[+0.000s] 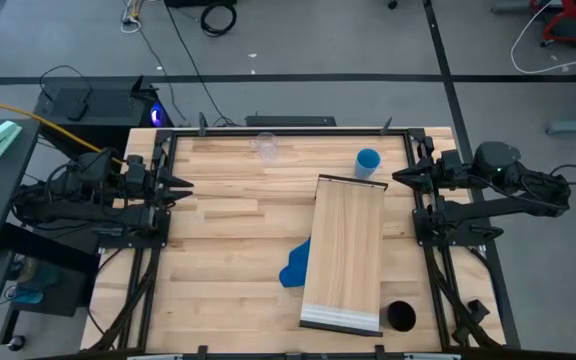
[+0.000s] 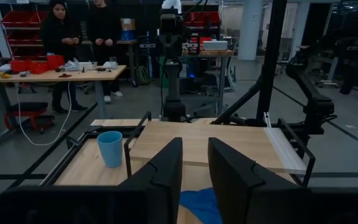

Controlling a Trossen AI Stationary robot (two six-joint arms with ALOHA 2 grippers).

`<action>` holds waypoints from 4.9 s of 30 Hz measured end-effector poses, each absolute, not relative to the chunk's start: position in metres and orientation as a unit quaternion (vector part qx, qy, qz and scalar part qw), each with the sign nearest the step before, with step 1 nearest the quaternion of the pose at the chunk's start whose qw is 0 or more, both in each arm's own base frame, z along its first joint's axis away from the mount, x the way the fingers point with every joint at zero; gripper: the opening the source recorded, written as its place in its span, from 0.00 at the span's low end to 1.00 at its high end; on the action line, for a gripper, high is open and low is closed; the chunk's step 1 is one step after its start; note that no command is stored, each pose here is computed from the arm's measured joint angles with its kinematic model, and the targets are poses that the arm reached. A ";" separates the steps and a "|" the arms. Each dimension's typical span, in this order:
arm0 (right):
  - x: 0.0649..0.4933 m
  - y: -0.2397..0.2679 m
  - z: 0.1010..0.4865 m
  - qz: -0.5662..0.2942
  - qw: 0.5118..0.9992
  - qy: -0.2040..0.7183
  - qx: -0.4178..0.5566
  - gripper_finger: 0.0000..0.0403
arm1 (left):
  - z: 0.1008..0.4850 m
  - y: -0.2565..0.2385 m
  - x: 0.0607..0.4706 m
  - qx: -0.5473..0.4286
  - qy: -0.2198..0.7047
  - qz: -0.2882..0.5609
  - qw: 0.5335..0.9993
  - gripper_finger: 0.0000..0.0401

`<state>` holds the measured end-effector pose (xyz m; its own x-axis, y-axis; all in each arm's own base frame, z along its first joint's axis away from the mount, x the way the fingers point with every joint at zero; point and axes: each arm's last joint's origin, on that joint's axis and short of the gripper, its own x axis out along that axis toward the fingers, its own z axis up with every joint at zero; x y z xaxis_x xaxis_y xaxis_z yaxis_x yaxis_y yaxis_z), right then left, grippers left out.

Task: Stack small to large cups/mugs on shelf

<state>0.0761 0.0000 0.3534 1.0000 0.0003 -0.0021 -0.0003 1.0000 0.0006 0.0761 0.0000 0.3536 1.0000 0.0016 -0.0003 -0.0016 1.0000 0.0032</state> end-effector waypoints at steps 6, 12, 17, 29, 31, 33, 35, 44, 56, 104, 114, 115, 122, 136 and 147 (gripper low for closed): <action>0.076 0.000 0.353 0.000 1.000 0.001 0.000 0.08 | 0.360 0.000 0.076 0.004 -0.032 0.001 0.999 0.21; 0.076 0.000 0.353 0.000 1.000 0.001 0.000 0.08 | 0.379 0.000 0.073 -0.041 -0.133 -0.005 0.990 0.23; 0.076 0.000 0.353 0.000 1.000 0.001 0.003 0.08 | 0.389 0.000 0.069 -0.085 -0.187 -0.015 0.978 0.22; 0.078 0.000 0.367 0.010 0.983 -0.069 0.172 0.08 | 0.392 0.003 0.068 -0.129 -0.204 0.018 0.970 0.19; 0.077 -0.001 0.371 0.009 0.981 -0.091 0.169 0.08 | 0.392 0.004 0.068 -0.122 -0.210 0.043 0.969 0.20; 0.076 -0.002 0.375 -0.002 0.979 -0.112 0.169 0.08 | 0.393 0.005 0.068 -0.112 -0.214 0.062 0.968 0.20; 0.076 -0.003 0.377 -0.016 0.977 -0.127 0.170 0.08 | 0.394 0.006 0.067 -0.099 -0.219 0.072 0.968 0.19; 0.061 -0.014 0.387 -0.164 0.960 -0.105 0.204 0.08 | 0.391 0.014 0.068 -0.087 -0.209 0.182 0.957 0.19; 0.043 -0.018 0.388 -0.317 0.897 0.122 0.283 0.09 | 0.363 0.021 0.091 -0.163 -0.075 0.242 0.953 0.19; 0.090 -0.005 0.273 -0.263 0.684 0.440 0.519 0.08 | 0.293 0.009 0.199 -0.281 0.208 0.159 0.923 0.23; 0.101 -0.001 0.258 -0.316 0.680 0.423 0.509 0.08 | 0.281 0.010 0.222 -0.277 0.213 0.161 0.923 0.22; 0.103 -0.001 0.258 -0.322 0.679 0.422 0.507 0.08 | 0.280 0.010 0.224 -0.276 0.213 0.160 0.923 0.22; 0.120 -0.002 0.250 -0.345 0.669 0.442 0.489 0.08 | 0.268 0.010 0.234 -0.281 0.234 0.169 0.915 0.21; 0.157 -0.002 0.238 -0.334 0.679 0.439 0.485 0.03 | 0.262 0.010 0.239 -0.282 0.245 0.176 0.911 0.21; 0.183 0.003 0.230 -0.301 0.690 0.431 0.499 0.01 | 0.261 0.010 0.238 -0.281 0.249 0.177 0.910 0.19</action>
